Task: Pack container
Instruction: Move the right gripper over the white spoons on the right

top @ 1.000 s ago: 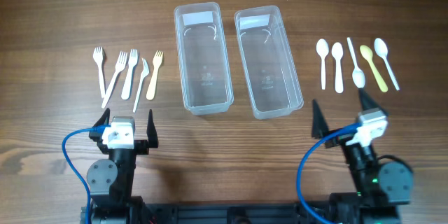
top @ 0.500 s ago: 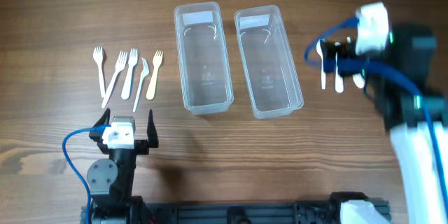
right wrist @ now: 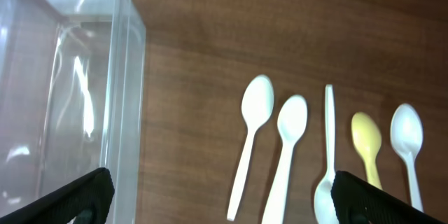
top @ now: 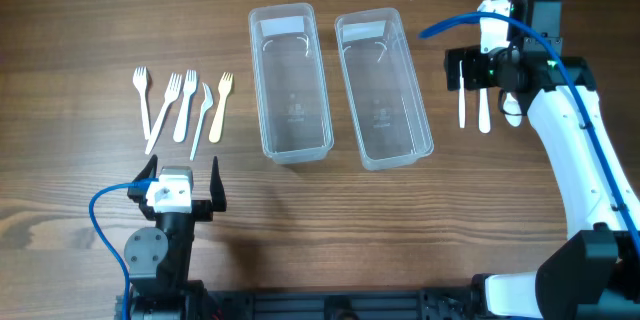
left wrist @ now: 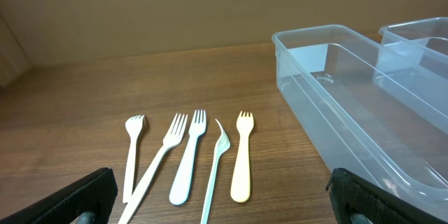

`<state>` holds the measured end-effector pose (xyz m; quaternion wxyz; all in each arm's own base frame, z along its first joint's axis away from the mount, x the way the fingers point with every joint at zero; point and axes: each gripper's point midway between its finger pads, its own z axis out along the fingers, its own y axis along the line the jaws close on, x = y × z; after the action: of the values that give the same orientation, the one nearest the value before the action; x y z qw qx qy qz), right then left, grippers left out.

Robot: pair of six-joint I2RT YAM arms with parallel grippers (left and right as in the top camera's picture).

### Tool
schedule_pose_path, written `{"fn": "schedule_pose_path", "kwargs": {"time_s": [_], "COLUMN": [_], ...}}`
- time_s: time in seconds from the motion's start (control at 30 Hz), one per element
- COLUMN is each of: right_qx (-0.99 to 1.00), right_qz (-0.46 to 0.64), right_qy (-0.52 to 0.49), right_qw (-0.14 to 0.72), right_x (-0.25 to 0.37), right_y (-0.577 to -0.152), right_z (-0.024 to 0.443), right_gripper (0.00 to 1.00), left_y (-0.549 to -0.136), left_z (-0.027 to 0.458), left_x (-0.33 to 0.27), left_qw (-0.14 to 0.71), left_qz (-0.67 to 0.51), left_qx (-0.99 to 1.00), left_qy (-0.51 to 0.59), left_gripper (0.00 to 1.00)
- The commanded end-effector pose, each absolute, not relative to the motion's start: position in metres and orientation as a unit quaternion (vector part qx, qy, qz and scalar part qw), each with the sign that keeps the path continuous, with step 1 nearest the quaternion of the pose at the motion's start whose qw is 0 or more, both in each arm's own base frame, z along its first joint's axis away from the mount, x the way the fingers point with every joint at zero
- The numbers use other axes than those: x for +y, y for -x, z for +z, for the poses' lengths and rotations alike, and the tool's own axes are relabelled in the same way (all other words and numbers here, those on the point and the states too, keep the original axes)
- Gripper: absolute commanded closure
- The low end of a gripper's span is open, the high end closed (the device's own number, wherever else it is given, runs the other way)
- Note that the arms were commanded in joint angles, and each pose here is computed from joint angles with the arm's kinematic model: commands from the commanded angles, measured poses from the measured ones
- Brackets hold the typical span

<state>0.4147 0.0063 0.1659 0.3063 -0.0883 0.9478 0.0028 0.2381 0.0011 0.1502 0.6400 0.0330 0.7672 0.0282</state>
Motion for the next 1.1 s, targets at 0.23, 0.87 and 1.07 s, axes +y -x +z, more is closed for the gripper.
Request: {"fn": "schedule_pose_path", "kwargs": {"time_s": [0.23,0.87,1.07], "right_qx": [0.955,0.966,0.969], "right_qz": [-0.02,-0.032,-0.029], "right_qy": [0.043,0.017,0.005], "right_qw": [0.294,0.255,0.245], "right_x": [-0.007,-0.015,-0.016], "right_y": [-0.429,-0.432,-0.433], "right_z": [0.149,0.113,0.118], "right_gripper": [0.08,0.0,0.0], "left_y": [-0.238,-0.238,-0.238], "left_z": [0.149,0.149,0.149], "left_x": [0.001,0.001,0.001], "left_qw": [0.64,0.64,0.64], "left_qz": [0.034,0.034,0.034], "left_qx": [0.766,0.766,0.766], "left_qy": [-0.041,-0.041,-0.041], "left_gripper": [0.0,0.0,0.0]}}
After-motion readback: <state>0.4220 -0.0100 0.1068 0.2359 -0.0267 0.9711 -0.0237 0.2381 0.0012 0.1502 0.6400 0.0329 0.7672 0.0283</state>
